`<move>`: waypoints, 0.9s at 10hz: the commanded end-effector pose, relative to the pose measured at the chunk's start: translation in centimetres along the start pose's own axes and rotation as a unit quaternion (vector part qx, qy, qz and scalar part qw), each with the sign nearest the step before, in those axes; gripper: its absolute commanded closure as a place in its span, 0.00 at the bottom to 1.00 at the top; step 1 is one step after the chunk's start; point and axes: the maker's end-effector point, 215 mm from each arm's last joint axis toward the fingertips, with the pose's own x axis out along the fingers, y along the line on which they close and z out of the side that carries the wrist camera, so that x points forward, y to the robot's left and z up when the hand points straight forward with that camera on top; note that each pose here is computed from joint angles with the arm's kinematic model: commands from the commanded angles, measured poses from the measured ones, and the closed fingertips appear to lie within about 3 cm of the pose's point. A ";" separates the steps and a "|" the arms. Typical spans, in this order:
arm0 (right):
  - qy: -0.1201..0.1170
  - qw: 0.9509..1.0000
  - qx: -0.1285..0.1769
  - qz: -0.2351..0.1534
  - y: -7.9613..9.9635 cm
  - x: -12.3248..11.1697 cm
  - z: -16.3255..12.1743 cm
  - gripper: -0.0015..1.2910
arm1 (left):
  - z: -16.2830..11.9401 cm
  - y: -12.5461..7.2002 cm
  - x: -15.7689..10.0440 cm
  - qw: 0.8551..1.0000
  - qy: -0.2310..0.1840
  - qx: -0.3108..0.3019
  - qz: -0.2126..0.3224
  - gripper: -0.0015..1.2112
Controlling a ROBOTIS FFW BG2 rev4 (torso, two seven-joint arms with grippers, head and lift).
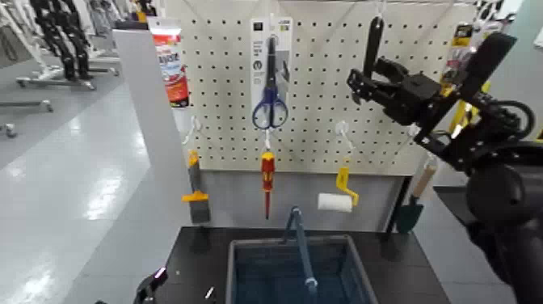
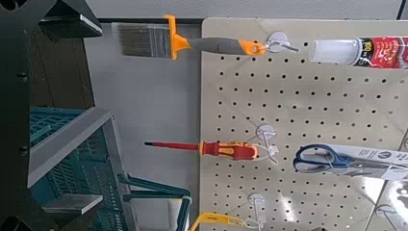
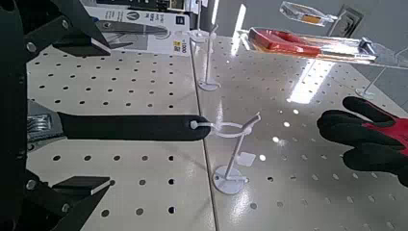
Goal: Put the black wrench into the crate.
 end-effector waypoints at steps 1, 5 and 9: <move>0.009 1.000 0.001 0.002 0.1 0.3 -0.1 0.78 | 0.0 -0.1 0.0 1.000 0.000 -0.001 -0.001 0.08; 0.009 1.000 -0.008 0.003 0.3 0.6 0.6 0.88 | 0.0 -0.2 0.1 1.000 -0.001 0.000 -0.002 0.08; 0.011 1.000 -0.016 0.000 0.2 0.5 0.8 0.88 | 0.0 -0.2 0.1 1.000 0.000 0.000 -0.002 0.08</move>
